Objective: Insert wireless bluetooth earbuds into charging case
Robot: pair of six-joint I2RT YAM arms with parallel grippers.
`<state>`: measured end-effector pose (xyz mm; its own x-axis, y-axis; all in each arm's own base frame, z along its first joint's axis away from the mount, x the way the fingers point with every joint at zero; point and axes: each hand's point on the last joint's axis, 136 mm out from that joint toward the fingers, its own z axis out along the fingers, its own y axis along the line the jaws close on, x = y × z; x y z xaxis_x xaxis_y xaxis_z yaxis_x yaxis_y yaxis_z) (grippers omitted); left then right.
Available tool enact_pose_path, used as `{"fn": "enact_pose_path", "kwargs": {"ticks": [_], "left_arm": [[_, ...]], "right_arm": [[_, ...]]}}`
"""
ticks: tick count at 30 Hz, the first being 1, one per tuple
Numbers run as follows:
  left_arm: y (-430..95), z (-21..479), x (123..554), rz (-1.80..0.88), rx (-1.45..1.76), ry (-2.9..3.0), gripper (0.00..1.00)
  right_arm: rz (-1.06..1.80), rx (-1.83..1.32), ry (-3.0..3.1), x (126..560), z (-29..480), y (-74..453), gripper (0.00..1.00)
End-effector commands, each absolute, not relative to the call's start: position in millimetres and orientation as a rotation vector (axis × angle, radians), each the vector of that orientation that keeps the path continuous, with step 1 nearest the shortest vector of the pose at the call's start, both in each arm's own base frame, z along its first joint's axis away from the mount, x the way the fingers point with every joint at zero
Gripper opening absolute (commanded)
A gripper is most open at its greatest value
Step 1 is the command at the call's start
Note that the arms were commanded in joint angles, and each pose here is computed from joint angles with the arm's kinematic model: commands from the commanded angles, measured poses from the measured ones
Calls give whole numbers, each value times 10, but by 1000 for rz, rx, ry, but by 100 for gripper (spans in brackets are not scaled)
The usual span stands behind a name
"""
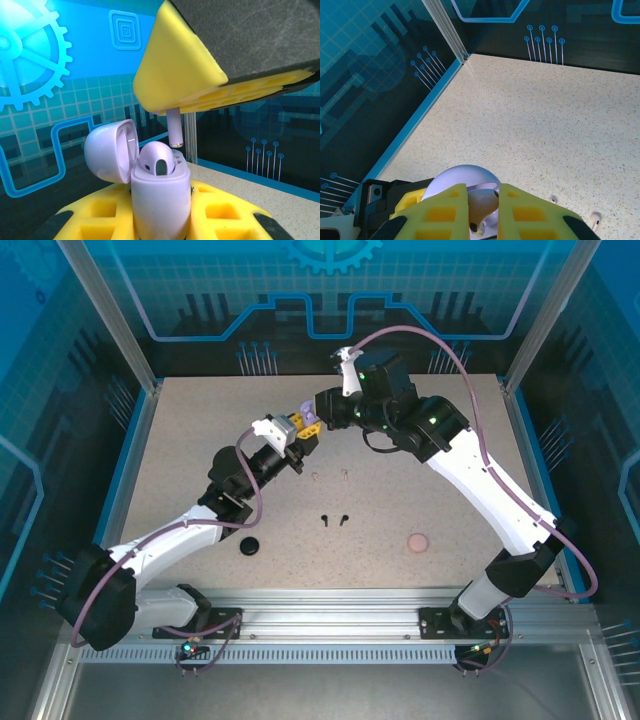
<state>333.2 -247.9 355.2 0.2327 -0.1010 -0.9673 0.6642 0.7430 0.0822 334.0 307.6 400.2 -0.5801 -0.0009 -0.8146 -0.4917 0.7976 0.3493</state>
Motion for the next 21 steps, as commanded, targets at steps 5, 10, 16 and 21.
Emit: {"fn": "enact_pose_path", "kwargs": {"ticks": [5, 10, 16, 21], "left_arm": [[-2517, 3789, 3283, -588, 540, 1166, 0], [-2511, 3783, 3283, -585, 539, 1168, 0], [-2513, 3791, 3281, -585, 538, 1166, 0], [-2512, 3800, 3290, -584, 536, 1163, 0]], "right_arm": [[746, -398, 2106, 3281, 3921, 3225, 16], [735, -405, 2122, 3281, 3848, 3241, 16], [698, -396, 2118, 3291, 3830, 3179, 16], [710, -403, 2121, 3272, 3827, 3188, 28]]}}
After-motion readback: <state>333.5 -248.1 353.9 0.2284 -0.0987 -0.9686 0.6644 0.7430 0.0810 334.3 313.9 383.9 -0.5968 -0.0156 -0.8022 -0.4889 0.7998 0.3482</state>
